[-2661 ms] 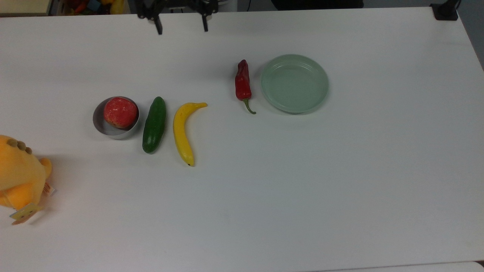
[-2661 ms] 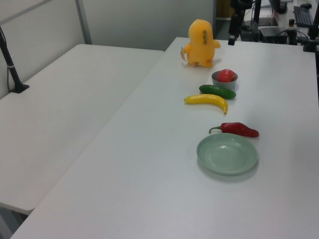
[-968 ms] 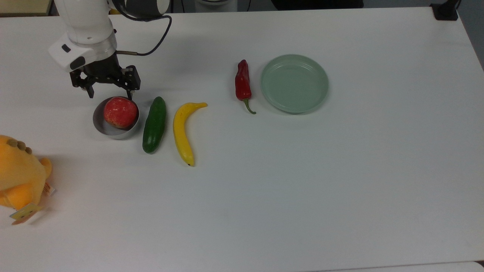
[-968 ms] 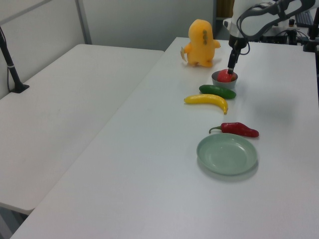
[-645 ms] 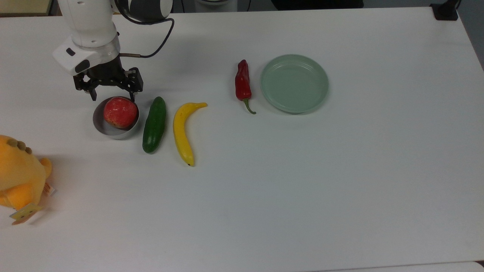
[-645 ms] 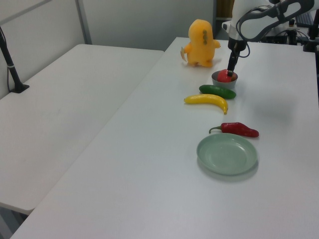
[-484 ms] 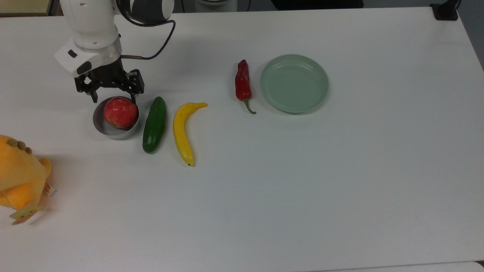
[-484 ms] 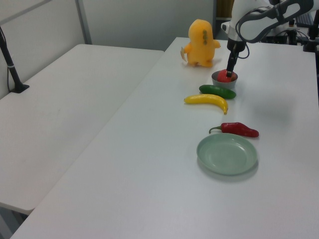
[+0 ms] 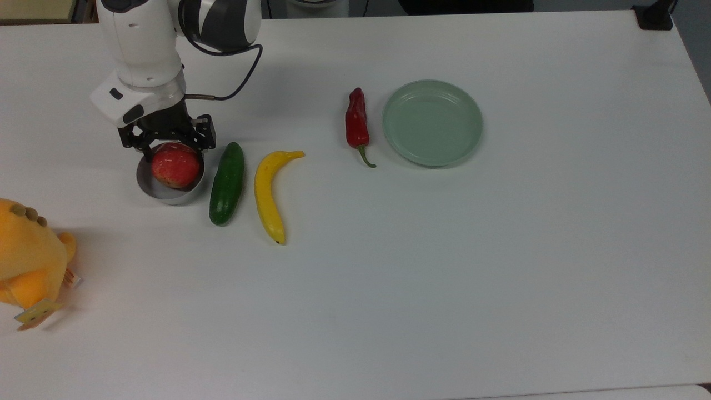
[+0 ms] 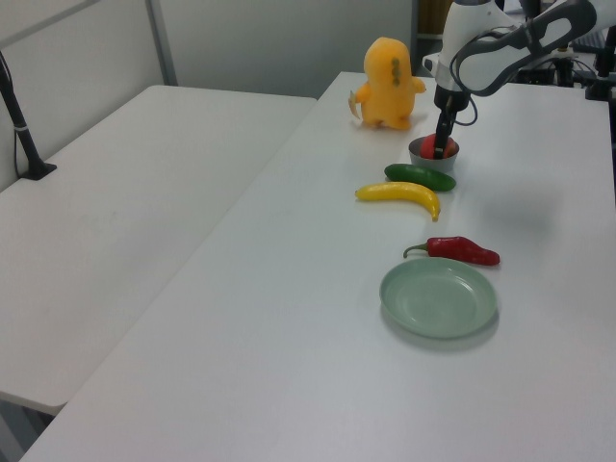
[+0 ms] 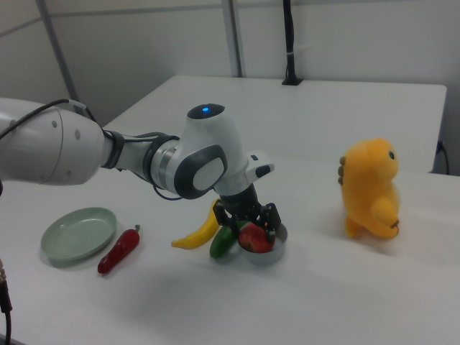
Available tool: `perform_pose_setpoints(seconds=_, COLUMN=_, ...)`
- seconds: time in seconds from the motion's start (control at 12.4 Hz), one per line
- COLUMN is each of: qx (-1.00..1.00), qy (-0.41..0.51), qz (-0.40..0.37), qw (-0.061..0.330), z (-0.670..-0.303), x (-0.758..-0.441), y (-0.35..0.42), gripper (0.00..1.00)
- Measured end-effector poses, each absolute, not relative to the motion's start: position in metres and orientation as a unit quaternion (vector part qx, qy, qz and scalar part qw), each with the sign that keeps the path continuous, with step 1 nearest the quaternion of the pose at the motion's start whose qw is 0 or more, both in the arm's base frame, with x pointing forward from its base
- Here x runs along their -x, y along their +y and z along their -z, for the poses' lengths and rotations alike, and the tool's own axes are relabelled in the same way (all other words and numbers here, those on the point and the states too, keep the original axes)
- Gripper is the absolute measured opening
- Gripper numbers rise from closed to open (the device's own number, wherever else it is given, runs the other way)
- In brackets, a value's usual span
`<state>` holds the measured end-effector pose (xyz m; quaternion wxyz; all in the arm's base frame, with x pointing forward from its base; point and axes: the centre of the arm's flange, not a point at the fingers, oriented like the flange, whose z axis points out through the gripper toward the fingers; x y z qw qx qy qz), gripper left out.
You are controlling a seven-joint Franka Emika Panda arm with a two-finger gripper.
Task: Red apple placed in the center of the desktop
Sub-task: 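Lower the gripper around the red apple and close it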
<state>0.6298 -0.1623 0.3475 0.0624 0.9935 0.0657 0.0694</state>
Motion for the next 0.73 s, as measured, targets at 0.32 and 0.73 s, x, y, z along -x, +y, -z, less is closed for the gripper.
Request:
perform_pose_setpoints(seconds=0.32, qx=-0.993, qy=0.069, qz=-0.072, qw=0.063, z=-0.3508, x=-0.6309, y=-0.1595, gripper=0.76)
perform_pose_setpoints(seconds=0.73, qx=-0.993, qy=0.066, qz=-0.076, qw=0.064, z=-0.3554, x=-0.6309, y=-0.1625, gripper=0.76)
